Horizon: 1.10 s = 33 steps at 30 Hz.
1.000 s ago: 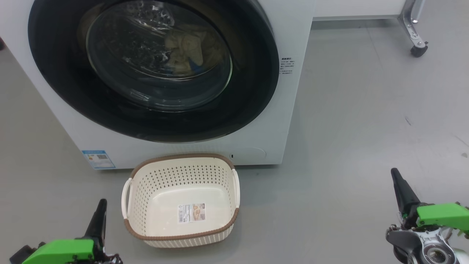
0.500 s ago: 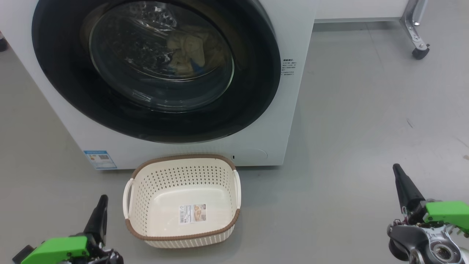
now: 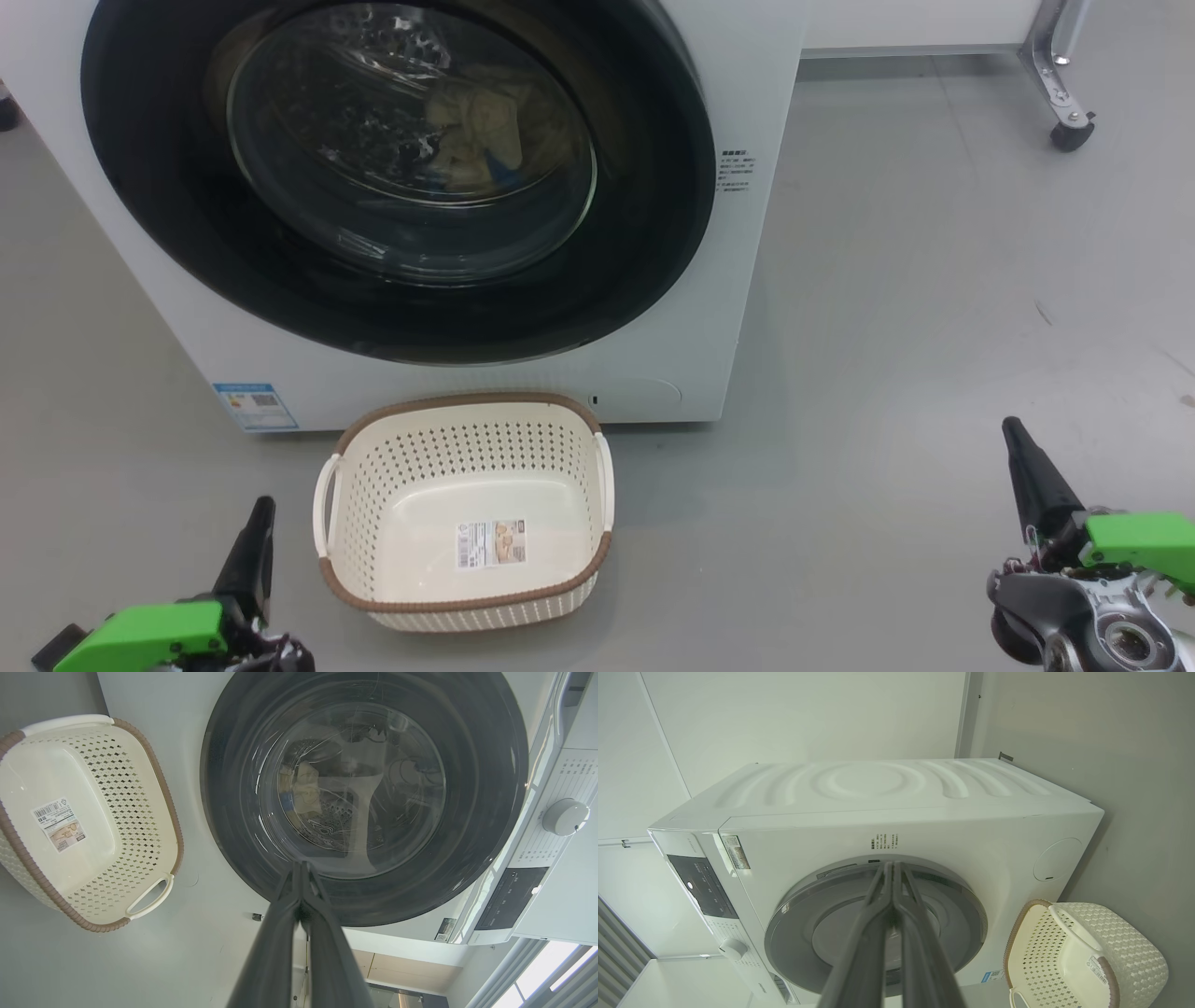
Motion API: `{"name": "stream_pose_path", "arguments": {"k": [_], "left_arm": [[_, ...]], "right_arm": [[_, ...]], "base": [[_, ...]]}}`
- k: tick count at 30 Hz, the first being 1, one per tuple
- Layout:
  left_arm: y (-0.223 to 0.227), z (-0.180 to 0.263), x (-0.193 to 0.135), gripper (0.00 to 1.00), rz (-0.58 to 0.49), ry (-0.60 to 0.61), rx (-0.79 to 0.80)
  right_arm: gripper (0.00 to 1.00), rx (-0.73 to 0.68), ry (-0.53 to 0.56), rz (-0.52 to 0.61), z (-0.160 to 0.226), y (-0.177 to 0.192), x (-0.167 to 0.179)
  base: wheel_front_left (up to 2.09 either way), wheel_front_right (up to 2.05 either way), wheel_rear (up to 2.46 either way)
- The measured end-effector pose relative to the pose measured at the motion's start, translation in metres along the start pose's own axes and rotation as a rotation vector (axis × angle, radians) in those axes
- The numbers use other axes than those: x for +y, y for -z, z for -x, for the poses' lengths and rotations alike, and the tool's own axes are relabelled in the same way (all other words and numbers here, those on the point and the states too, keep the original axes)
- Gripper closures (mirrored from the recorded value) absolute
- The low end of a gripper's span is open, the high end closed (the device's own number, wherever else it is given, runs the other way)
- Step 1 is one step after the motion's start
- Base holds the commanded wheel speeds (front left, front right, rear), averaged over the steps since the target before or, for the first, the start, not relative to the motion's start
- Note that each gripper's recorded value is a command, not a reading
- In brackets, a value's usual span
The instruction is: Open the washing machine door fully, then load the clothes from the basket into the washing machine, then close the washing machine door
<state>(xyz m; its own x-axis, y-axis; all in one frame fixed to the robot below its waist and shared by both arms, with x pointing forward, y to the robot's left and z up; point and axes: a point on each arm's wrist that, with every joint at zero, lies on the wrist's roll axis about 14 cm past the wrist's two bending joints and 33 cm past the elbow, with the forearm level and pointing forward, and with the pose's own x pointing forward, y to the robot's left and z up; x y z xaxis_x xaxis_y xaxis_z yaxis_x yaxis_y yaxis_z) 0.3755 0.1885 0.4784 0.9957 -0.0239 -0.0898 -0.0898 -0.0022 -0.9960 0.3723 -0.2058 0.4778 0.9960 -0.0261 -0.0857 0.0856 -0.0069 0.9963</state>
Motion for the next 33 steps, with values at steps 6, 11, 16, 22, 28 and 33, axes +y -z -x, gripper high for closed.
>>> {"name": "stream_pose_path", "arguments": {"k": [6, 11, 16, 22, 28, 33], "left_arm": [[0.0, 0.0, 0.0, 1.0, 0.0, 0.0, 0.0], [0.0001, 0.0, 0.0, 1.0, 0.0, 0.0, 0.0], [0.0001, 0.0, 0.0, 1.0, 0.0, 0.0, 0.0], [0.0001, 0.0, 0.0, 1.0, 0.001, 0.0, 0.0], [0.0001, 0.0, 0.0, 1.0, 0.001, 0.0, 0.0], [0.0001, 0.0, 0.0, 1.0, 0.001, 0.0, 0.0]], "right_arm": [[1.0, -0.001, 0.0, -0.001, 0.0001, -0.0005, -0.0002], [1.0, -0.003, 0.001, -0.002, 0.0001, -0.0008, -0.0002], [1.0, -0.004, 0.002, -0.004, 0.0002, -0.0006, -0.0007], [1.0, -0.003, 0.003, -0.006, 0.0003, -0.0006, -0.0011], [1.0, -0.001, 0.003, -0.007, 0.0003, -0.0006, -0.0011], [1.0, -0.002, 0.003, -0.007, 0.0004, -0.0009, -0.0011]], "base": [[0.0, 0.0, 0.0], [0.0, 0.0, 0.0], [0.0, 0.0, 0.0], [0.0, 0.0, 0.0], [0.0, 0.0, 0.0], [0.0, 0.0, 0.0]]}}
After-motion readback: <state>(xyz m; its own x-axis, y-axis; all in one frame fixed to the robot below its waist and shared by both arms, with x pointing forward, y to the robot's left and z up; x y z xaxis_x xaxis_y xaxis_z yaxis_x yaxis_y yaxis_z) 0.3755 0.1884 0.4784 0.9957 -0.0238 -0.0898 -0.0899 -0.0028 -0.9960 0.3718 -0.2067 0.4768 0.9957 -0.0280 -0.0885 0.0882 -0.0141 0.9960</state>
